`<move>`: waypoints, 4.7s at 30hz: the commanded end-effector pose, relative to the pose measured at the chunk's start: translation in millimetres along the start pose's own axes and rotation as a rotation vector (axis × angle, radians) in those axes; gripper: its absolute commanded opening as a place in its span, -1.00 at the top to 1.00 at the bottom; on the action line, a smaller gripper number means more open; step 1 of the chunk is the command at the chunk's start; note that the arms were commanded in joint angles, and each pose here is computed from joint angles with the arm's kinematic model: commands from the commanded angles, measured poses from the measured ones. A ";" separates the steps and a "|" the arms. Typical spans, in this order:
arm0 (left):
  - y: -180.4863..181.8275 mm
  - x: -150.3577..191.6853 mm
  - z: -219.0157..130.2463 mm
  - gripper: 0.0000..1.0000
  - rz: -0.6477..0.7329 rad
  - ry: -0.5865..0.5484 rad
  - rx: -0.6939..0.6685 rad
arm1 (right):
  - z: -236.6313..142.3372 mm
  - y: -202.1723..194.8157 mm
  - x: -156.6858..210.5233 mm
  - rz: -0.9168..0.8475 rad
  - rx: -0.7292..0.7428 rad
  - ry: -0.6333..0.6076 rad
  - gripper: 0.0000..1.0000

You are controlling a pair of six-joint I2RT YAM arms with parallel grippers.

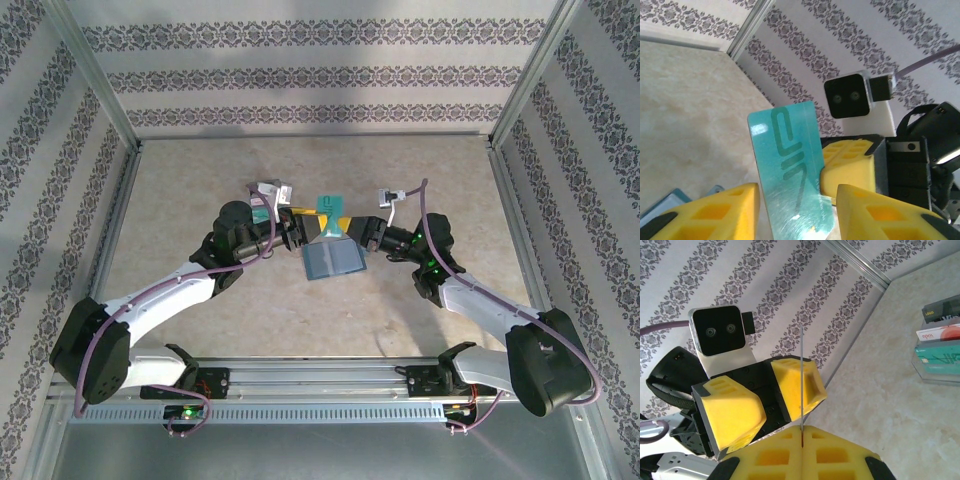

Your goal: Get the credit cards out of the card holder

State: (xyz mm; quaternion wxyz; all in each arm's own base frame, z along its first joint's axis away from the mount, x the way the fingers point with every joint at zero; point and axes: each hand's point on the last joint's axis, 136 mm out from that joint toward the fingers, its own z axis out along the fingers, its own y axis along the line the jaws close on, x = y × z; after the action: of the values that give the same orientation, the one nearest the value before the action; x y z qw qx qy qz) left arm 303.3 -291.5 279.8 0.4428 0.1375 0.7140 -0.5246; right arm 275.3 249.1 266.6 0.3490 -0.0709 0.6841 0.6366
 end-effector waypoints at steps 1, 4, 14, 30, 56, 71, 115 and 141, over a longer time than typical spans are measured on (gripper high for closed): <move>-10.3 -11.6 0.2 0.20 -0.005 -0.043 0.071 | 0.9 21.1 -5.9 -0.043 -0.071 -0.019 0.94; -12.2 -11.7 1.3 0.27 -0.018 -0.044 0.092 | 0.5 23.0 -6.9 -0.044 -0.079 -0.025 0.94; -18.5 -12.9 2.2 0.60 -0.017 -0.037 0.128 | 1.9 27.7 -9.7 -0.052 -0.103 -0.030 0.90; 11.3 -38.5 -44.1 1.00 0.253 0.068 -0.125 | -16.1 -20.4 9.2 -0.038 0.152 0.015 -0.41; 141.0 -84.1 -77.6 1.00 0.890 0.540 -0.377 | -108.9 -86.7 7.8 -0.054 0.824 -0.026 -0.96; 201.0 -59.7 -87.8 1.00 0.947 0.784 -0.312 | -120.8 -94.2 7.6 -0.035 0.904 -0.032 -0.96; 267.1 35.4 -60.1 1.00 0.930 1.110 -0.125 | -130.3 -97.0 4.7 -0.007 0.950 -0.061 -0.96; 246.7 9.7 -43.7 0.58 0.964 1.035 -0.186 | -130.7 -94.8 2.9 -0.010 0.947 -0.061 -0.96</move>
State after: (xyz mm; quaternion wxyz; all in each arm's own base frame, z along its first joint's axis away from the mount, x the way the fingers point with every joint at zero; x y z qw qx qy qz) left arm 438.9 -144.5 84.6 0.2041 0.6337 0.7423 -0.0757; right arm 269.6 116.9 164.4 0.3492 0.1059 0.8953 0.2555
